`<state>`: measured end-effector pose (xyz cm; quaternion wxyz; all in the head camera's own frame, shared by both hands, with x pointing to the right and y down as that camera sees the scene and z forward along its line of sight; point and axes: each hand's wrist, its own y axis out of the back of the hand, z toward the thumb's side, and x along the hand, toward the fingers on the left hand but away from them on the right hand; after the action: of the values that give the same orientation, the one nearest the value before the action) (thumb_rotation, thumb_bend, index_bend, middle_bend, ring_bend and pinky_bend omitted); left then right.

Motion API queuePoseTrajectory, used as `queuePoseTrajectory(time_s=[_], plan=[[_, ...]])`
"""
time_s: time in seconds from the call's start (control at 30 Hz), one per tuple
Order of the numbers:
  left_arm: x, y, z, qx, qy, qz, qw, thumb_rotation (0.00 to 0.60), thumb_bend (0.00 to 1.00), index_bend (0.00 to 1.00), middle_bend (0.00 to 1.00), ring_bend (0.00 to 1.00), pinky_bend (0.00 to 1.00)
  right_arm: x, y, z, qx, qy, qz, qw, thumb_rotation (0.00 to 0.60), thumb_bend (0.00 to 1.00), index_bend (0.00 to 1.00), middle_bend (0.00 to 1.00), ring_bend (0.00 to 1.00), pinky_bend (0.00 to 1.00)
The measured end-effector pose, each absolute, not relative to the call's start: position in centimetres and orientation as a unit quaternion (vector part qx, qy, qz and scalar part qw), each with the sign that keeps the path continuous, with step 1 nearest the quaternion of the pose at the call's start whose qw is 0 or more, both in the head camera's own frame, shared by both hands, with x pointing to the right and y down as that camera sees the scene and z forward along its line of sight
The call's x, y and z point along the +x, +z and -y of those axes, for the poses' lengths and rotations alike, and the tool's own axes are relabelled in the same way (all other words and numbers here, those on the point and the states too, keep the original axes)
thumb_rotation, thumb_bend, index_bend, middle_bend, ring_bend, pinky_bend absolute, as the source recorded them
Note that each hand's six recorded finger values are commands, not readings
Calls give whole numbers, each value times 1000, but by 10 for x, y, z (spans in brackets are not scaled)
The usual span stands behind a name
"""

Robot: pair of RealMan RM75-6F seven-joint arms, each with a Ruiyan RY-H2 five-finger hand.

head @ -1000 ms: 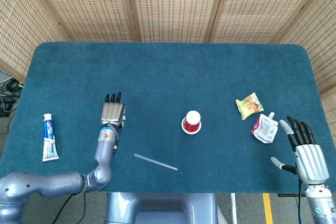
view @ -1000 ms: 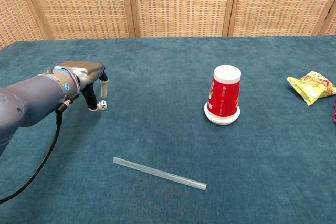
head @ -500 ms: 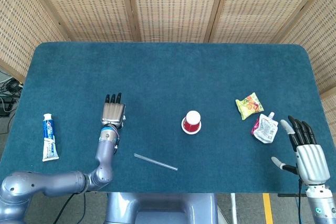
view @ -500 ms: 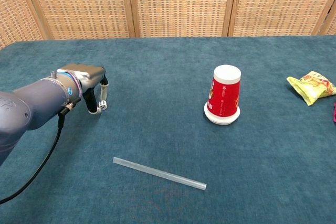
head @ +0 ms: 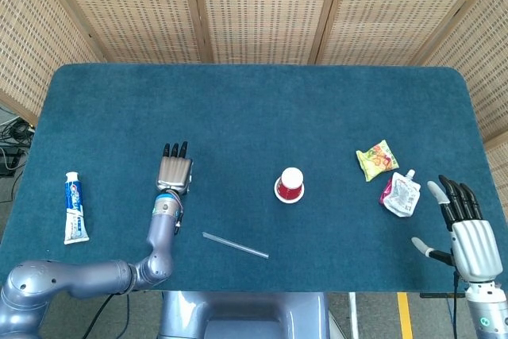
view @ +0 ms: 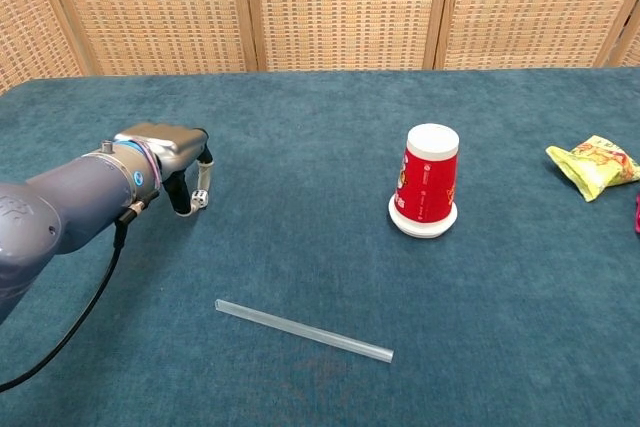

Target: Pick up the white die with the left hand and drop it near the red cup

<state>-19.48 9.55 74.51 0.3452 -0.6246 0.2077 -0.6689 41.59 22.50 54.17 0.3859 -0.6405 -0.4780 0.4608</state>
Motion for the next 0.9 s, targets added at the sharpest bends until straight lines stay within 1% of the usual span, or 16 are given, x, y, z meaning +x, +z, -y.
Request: queuePoseTrajectory(time_s=[0.1, 0.27, 0.5, 0.63, 0.73, 0.87, 0.9], plan=[[-194, 738, -93, -631, -659, -219, 345, 600, 443, 539, 0, 0, 0, 416, 542, -225, -640, 461, 478, 386, 600, 89, 39, 0, 0, 0], [-192, 718, -84, -644, -635, -247, 348, 600, 441, 536, 0, 0, 0, 416, 542, -225, -640, 462, 478, 386, 600, 90, 39, 0, 0, 0], [-182, 677, -72, -670, -579, -289, 363, 600, 424, 527, 0, 0, 0, 414, 542, -225, -640, 462, 475, 388, 600, 89, 39, 0, 0, 0], [-175, 661, -72, -688, -545, -304, 369, 600, 414, 507, 0, 0, 0, 414, 543, -226, -641, 464, 474, 387, 600, 90, 39, 0, 0, 0], [-171, 655, -74, -699, -526, -307, 375, 600, 402, 496, 0, 0, 0, 413, 543, -226, -641, 463, 474, 388, 600, 89, 39, 0, 0, 0], [-166, 650, -77, -711, -505, -306, 381, 600, 314, 488, 0, 0, 0, 414, 543, -226, -640, 464, 474, 387, 600, 88, 39, 0, 0, 0], [-165, 649, -77, -714, -502, -306, 381, 600, 313, 486, 0, 0, 0, 414, 543, -226, -640, 465, 474, 386, 600, 89, 39, 0, 0, 0]])
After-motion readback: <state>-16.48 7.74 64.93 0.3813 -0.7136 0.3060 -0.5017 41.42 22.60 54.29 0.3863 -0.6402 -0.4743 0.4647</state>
